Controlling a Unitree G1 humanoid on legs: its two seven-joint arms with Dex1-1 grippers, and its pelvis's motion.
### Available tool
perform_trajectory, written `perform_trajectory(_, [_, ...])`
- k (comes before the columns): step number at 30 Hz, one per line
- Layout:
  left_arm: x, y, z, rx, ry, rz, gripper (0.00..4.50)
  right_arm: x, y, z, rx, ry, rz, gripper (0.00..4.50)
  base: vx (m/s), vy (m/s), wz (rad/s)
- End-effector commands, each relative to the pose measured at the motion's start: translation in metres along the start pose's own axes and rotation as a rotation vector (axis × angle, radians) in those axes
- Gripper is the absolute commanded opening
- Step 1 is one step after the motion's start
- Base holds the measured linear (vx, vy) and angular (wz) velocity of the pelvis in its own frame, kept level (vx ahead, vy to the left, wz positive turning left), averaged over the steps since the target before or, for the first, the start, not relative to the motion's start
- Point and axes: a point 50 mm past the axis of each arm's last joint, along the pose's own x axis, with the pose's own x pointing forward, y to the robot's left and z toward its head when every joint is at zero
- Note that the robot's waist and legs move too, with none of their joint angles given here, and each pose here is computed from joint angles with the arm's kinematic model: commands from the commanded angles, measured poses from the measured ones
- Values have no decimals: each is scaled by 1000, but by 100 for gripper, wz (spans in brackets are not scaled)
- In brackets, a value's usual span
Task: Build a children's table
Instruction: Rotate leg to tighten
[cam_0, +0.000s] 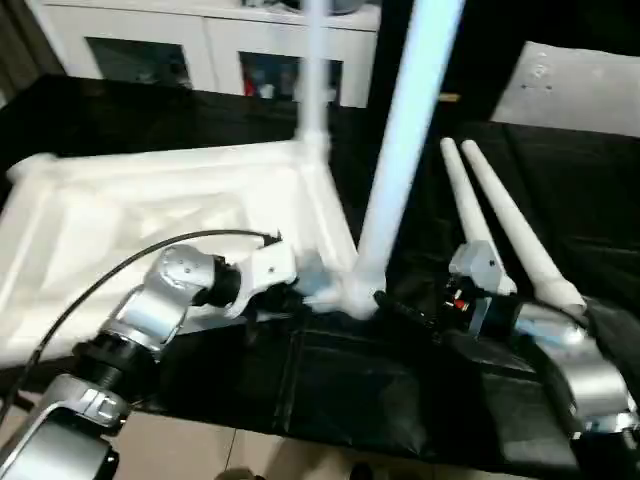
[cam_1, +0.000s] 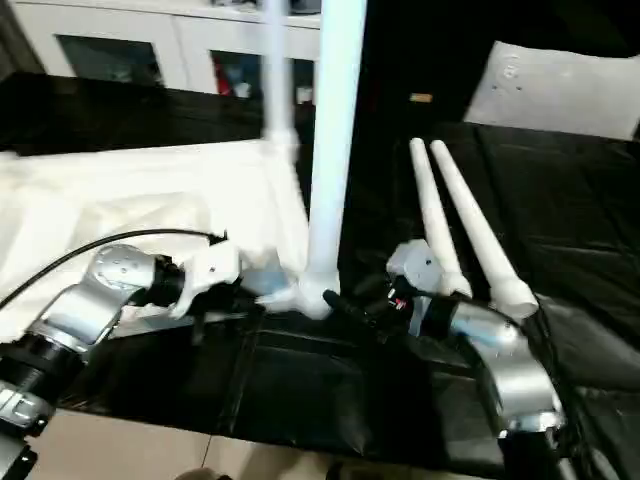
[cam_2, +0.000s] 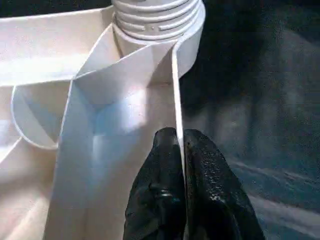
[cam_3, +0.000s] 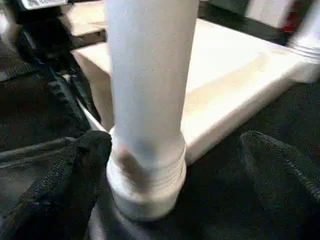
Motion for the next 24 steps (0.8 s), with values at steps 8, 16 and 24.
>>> perform_trajectory(8, [4,-8,-4,105,69,-210,2,10,8,-3,-28,95,296,450,0,0,0])
perform_trajectory(16, [6,-9,-5,124,70,-242,0,16,6,-5,-8,123,391,369,0,0,0])
perform_trajectory(24, [5,-10,-6,124,74,-250,0,18,5,-8,24,136,425,308,0,0,0])
